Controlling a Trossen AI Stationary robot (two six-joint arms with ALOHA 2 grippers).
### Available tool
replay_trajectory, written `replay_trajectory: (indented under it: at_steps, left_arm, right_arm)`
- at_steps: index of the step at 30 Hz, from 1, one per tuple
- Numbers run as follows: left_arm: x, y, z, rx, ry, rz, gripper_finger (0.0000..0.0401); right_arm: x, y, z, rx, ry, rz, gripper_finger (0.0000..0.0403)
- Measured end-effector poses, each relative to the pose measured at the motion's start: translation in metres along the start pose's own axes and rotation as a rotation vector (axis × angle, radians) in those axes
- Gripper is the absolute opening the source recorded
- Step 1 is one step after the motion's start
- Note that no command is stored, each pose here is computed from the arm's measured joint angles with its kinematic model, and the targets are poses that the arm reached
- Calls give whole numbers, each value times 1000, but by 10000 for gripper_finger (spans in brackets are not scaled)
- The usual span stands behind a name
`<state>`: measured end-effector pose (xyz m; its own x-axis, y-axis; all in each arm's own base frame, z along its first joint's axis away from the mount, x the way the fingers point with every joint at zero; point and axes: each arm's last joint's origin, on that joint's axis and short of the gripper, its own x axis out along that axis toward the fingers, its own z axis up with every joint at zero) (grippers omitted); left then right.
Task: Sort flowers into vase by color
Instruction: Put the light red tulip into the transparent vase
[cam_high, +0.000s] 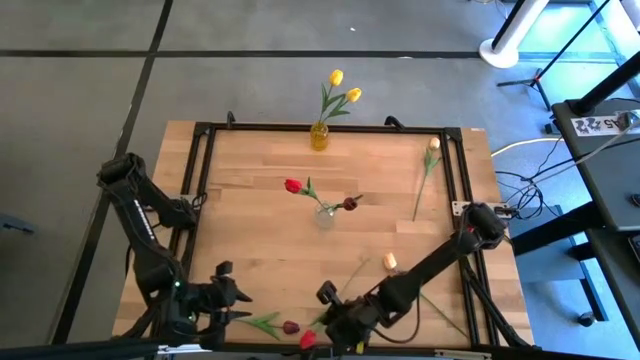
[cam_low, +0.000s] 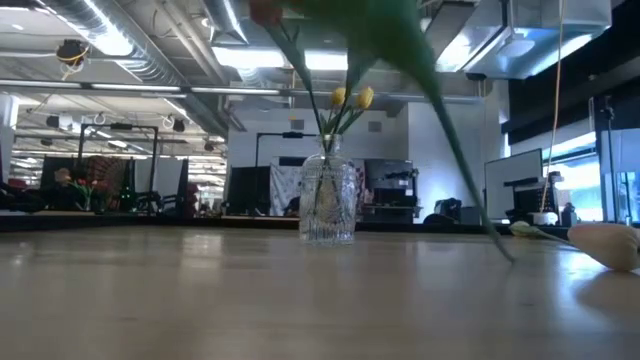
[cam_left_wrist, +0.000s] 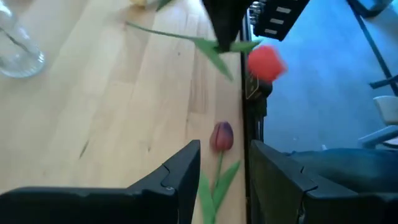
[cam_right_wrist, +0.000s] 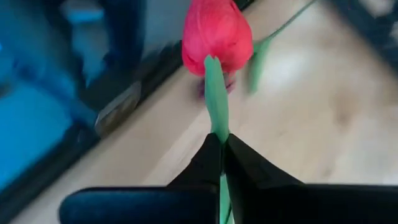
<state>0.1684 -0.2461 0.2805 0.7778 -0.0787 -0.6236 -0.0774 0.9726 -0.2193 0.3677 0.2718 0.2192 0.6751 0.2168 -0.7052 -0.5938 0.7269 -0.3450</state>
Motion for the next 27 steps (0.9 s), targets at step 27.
replay_trajectory:
  at_steps: [27]
  left_arm:
    - [26, 13, -51, -26, -69, -42, 135]
  right_arm:
    - [-149, -141, -7, 466, -742, -1088, 1]
